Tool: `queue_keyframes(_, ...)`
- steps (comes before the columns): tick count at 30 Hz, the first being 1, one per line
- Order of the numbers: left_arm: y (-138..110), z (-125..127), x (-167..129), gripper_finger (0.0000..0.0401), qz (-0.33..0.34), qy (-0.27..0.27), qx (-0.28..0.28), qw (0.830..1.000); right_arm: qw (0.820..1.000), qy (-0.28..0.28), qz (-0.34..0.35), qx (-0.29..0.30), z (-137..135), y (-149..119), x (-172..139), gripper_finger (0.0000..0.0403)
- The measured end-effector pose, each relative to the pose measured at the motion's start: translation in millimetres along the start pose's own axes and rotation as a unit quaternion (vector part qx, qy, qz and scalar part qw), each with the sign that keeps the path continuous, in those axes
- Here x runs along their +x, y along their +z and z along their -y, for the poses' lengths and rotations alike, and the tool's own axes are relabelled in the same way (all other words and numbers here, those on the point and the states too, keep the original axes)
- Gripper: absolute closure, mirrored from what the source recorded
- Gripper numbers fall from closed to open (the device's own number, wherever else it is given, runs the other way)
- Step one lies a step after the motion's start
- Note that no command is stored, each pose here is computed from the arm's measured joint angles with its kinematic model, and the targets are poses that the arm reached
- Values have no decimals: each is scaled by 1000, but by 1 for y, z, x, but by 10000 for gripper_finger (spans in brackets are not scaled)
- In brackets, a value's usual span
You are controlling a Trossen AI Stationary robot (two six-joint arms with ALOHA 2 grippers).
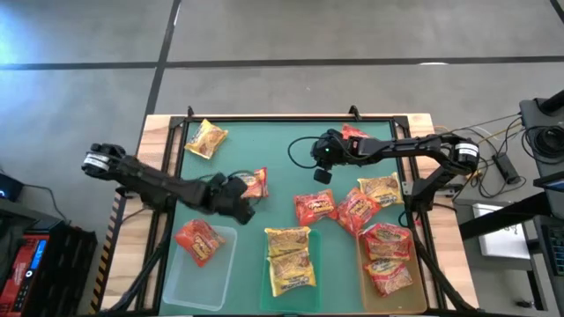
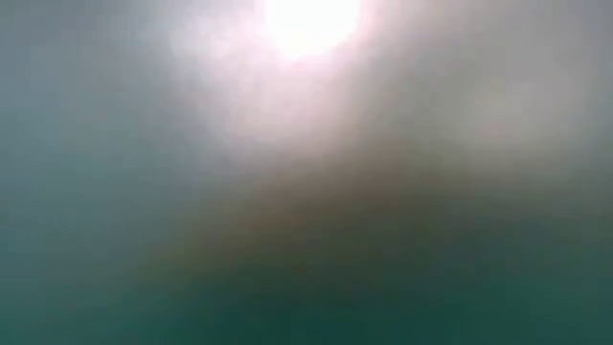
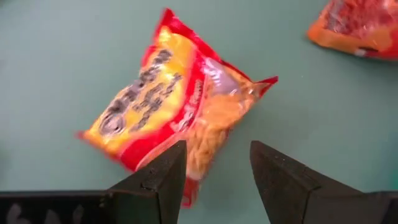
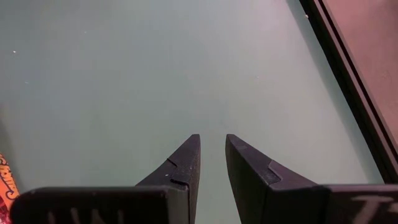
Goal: Sort Maruchan noodles
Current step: Put the red noodle pack into the orange bin
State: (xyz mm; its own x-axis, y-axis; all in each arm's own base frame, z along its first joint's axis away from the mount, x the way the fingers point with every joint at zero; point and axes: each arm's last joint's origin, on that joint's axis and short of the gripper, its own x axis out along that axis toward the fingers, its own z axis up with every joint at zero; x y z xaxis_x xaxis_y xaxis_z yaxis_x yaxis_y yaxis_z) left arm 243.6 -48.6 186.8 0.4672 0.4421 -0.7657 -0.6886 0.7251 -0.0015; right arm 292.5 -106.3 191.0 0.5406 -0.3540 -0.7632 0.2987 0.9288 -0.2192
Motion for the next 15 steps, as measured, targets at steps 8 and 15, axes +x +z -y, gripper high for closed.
queue_keyframes(8,-15,-3,-6,239,53,56,-56,995,1000,0,0,0,0,0,0,337)
queue_keyframes(15,-27,-10,3,239,49,61,-107,991,1000,0,0,0,0,0,0,337)
